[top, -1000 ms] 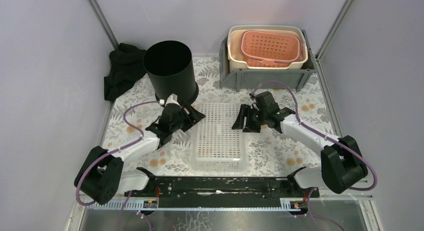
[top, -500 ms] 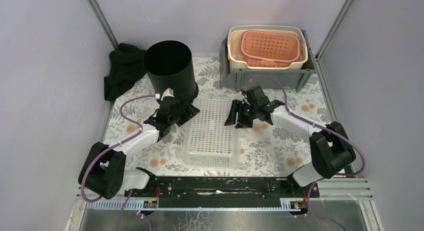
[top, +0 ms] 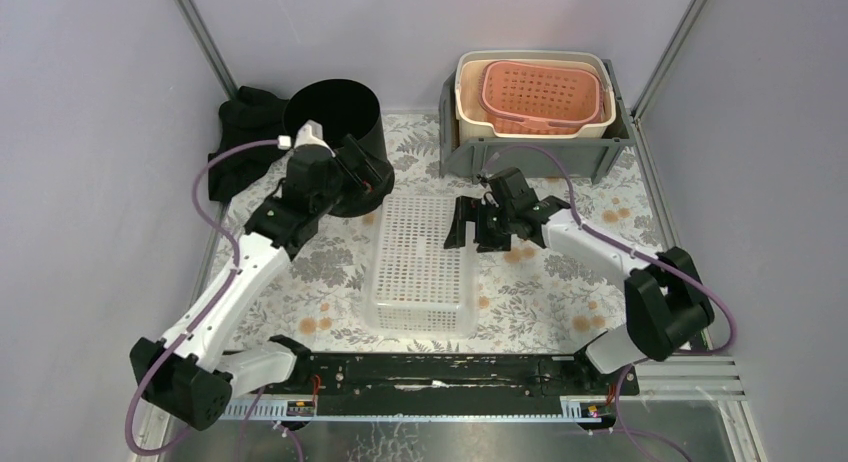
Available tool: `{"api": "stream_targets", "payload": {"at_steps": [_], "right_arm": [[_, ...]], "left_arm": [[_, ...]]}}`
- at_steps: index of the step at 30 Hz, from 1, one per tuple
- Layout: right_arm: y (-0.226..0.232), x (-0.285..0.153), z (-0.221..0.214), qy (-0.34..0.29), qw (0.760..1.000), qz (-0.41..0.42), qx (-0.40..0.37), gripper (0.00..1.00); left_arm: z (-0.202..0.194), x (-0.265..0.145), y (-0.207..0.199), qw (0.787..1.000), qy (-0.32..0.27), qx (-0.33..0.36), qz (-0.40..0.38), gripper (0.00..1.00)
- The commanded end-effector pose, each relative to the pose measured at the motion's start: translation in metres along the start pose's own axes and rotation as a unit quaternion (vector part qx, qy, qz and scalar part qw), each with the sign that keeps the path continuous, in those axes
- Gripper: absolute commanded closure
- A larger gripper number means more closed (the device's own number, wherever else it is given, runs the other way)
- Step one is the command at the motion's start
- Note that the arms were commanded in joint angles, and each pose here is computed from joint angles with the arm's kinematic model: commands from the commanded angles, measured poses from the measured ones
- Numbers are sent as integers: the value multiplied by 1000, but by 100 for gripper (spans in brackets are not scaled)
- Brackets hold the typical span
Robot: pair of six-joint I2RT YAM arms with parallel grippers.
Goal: Turn the large container upside down
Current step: Pick up the container from the center of the board.
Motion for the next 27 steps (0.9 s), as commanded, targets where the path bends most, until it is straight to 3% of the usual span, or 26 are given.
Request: {"api": "stream_targets", "payload": {"at_steps": [1, 10, 15, 27], "right_arm": [[2, -30, -4, -39, 999, -4, -37, 0], [-9, -57, -19, -55, 997, -15, -51, 1], [-15, -60, -25, -54, 997, -17, -51, 1], [-21, -57, -34, -44, 998, -7, -47, 1]], "left_arm": [[22, -19, 6, 995, -12, 40, 86, 0], [69, -1, 10, 976, -33, 25, 212, 0], [91, 4, 33, 959, -47, -18, 278, 0], [91, 16, 82, 928, -46, -93, 357, 0]]}}
Point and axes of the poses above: each gripper's point midway between its finger pads, its own x axis out along the fingers, its own y axis along the line the jaws close on, z = x × y, the point moved 7 cm from there along -x, back along the fingers, and after that the axes turned 14 degrees about x, right-handed, at the moved point
